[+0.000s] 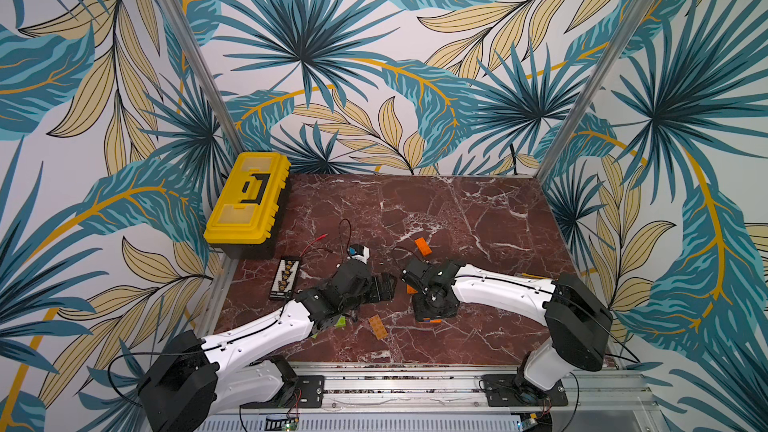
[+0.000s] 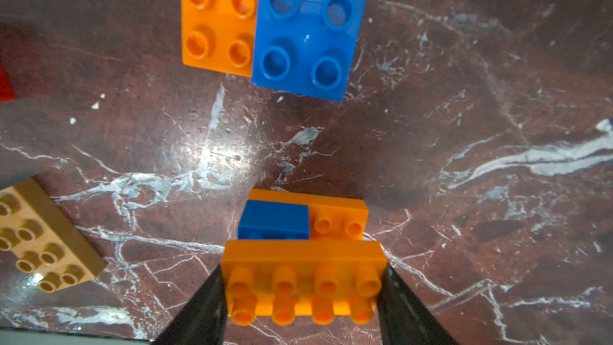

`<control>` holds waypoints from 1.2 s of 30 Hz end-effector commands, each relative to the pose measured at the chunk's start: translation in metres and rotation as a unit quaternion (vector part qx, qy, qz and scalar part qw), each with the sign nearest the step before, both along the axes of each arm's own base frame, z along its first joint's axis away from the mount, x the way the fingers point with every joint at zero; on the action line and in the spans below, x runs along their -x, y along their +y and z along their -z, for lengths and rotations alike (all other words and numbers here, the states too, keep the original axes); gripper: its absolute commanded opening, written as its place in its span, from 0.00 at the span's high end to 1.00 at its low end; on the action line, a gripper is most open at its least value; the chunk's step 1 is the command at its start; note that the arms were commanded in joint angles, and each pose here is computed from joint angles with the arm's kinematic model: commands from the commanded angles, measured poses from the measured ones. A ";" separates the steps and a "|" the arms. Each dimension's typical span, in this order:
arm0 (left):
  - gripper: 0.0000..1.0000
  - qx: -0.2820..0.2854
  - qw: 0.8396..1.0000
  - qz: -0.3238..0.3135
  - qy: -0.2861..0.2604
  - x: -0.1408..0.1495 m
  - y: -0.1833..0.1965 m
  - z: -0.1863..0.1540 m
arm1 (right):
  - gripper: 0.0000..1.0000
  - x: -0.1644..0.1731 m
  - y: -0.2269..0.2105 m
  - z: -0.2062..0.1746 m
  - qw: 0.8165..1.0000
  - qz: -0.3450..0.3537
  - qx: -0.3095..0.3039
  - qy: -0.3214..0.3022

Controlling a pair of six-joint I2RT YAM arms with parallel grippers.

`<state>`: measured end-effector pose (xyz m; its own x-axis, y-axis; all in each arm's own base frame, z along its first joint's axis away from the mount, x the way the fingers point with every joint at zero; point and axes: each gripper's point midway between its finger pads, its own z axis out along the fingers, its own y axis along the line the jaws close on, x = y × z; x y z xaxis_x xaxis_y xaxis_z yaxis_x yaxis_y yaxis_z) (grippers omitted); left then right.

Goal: Assemble the number 5 with lego
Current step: Assemble the lego brick with the lego brick.

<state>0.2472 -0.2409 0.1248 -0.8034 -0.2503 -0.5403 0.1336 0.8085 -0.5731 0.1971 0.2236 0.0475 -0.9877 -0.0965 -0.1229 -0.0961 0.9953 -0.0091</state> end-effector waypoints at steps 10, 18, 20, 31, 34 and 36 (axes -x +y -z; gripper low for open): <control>0.00 -0.009 1.000 -0.005 0.002 0.000 0.005 0.007 | 0.45 0.013 -0.021 0.019 0.998 0.021 0.049 0.023; 0.00 -0.010 1.000 -0.004 0.002 -0.002 0.003 0.007 | 0.45 0.017 -0.024 0.024 0.997 0.024 0.063 0.038; 0.00 -0.010 1.000 -0.003 0.003 -0.002 0.002 0.008 | 0.45 0.016 -0.026 0.023 0.997 0.023 0.065 0.036; 0.00 -0.009 1.000 -0.002 0.002 -0.002 0.001 0.007 | 0.46 0.016 -0.027 0.022 0.996 0.016 0.078 0.041; 0.00 -0.010 1.000 -0.002 0.003 -0.002 0.001 0.007 | 0.47 0.016 -0.028 0.022 0.995 0.015 0.083 0.043; 0.00 -0.009 1.000 -0.003 0.003 -0.002 0.002 0.007 | 0.46 0.017 -0.029 0.023 0.995 0.015 0.089 0.046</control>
